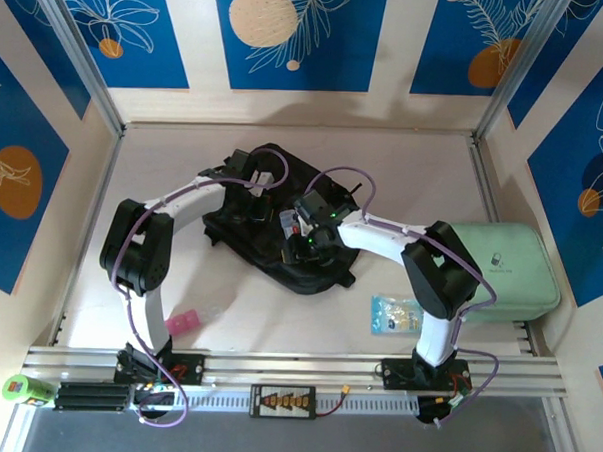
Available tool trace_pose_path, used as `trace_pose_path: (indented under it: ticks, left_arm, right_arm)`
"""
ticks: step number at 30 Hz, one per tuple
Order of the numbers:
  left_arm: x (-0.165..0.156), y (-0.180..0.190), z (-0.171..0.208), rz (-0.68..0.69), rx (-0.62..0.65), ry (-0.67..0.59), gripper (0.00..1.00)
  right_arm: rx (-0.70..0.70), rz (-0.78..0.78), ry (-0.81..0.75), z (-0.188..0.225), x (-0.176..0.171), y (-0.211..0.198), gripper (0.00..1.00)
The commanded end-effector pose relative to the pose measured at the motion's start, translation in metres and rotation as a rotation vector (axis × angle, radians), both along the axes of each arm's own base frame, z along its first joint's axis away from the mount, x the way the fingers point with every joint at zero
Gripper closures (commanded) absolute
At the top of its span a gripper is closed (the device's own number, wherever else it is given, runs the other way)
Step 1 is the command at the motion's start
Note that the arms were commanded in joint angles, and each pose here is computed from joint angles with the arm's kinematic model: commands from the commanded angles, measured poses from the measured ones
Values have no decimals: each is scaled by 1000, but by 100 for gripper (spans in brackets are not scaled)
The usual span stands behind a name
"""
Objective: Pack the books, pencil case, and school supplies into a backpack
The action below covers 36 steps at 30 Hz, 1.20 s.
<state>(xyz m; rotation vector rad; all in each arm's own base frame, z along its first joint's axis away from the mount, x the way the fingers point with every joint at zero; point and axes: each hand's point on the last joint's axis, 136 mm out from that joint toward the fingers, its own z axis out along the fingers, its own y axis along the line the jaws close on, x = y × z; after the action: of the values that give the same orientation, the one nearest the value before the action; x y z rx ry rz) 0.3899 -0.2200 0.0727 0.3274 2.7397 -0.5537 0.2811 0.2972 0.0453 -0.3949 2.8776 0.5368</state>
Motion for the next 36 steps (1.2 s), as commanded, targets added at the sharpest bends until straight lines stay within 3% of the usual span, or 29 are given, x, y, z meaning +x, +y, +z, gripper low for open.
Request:
trace_pose_path:
  ticks: [1,8,14,24,36]
  left_arm:
    - [-3,6,3,19,1,30,100]
    - [0,4,28,19,-28,-21,100]
    - [2,1,53,6,-64,-80,100]
    - [-1,-10,71,-71,-129,-156,100]
    - [-9,-15,73,-115,-154,-158,100]
  right_arm:
    - [-35,10,-77,5,15,1,48]
    - [-16,50,-161,26,20,-1,61]
    - [17,93,-174,43,13,-4,62]
    - [43,168,-31,45,-1,0,62]
    - [30,148,16,41,33,13,61]
